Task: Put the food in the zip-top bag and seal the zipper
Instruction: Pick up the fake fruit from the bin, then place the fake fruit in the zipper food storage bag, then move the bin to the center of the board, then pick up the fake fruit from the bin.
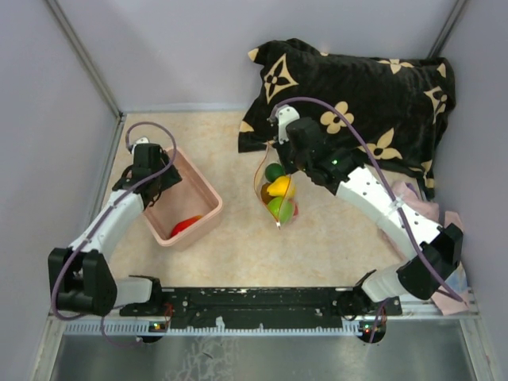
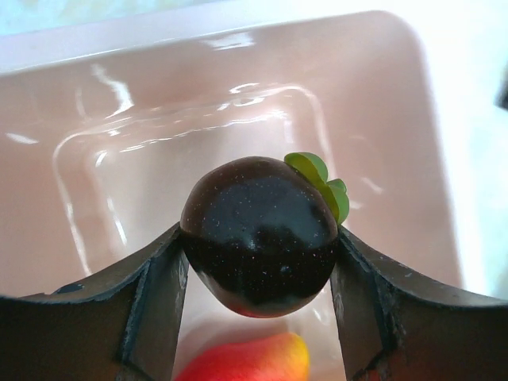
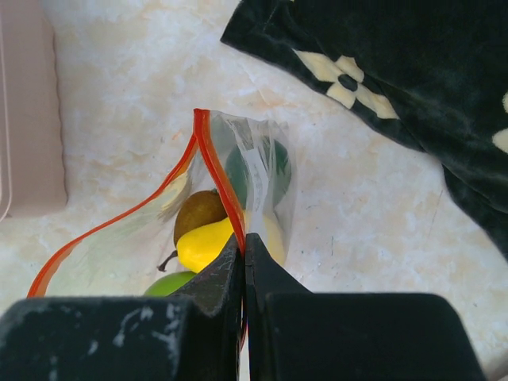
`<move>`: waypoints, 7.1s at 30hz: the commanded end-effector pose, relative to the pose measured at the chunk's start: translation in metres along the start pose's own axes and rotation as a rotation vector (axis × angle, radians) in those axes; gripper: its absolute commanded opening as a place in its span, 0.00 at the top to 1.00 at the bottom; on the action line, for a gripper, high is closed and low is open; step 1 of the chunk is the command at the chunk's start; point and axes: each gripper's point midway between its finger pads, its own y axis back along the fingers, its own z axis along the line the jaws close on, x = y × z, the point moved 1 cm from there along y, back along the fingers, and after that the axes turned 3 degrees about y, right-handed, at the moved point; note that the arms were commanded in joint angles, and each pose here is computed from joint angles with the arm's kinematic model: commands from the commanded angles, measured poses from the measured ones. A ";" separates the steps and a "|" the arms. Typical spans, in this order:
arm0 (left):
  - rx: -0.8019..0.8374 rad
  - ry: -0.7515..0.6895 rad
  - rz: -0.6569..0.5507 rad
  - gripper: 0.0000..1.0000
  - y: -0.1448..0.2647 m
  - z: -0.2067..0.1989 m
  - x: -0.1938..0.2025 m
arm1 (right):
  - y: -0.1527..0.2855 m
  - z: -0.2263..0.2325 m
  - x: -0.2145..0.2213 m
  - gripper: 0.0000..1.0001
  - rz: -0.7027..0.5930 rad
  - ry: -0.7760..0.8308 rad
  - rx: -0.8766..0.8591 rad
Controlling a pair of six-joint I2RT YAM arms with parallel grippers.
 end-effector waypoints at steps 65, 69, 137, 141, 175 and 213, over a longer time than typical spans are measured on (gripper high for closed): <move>1.135 -0.733 -0.238 0.24 0.187 -0.276 0.061 | 0.010 -0.004 -0.052 1.00 -0.068 -0.028 0.021; 1.122 -0.729 -0.241 0.19 0.187 -0.275 0.059 | 0.009 -0.003 -0.051 1.00 -0.067 -0.027 0.018; 0.824 0.034 0.169 0.00 0.035 -0.185 -0.058 | -0.004 -0.019 -0.038 1.00 -0.005 0.040 0.115; 0.779 -0.105 0.187 0.03 0.056 -0.173 -0.036 | -0.005 -0.020 -0.035 1.00 0.008 0.045 0.121; 0.402 -0.128 0.355 0.09 0.071 -0.042 0.165 | -0.020 -0.011 -0.002 1.00 0.097 0.051 0.084; 0.252 -0.415 0.436 0.12 0.001 -0.068 0.140 | -0.020 -0.023 -0.007 1.00 0.074 0.110 0.145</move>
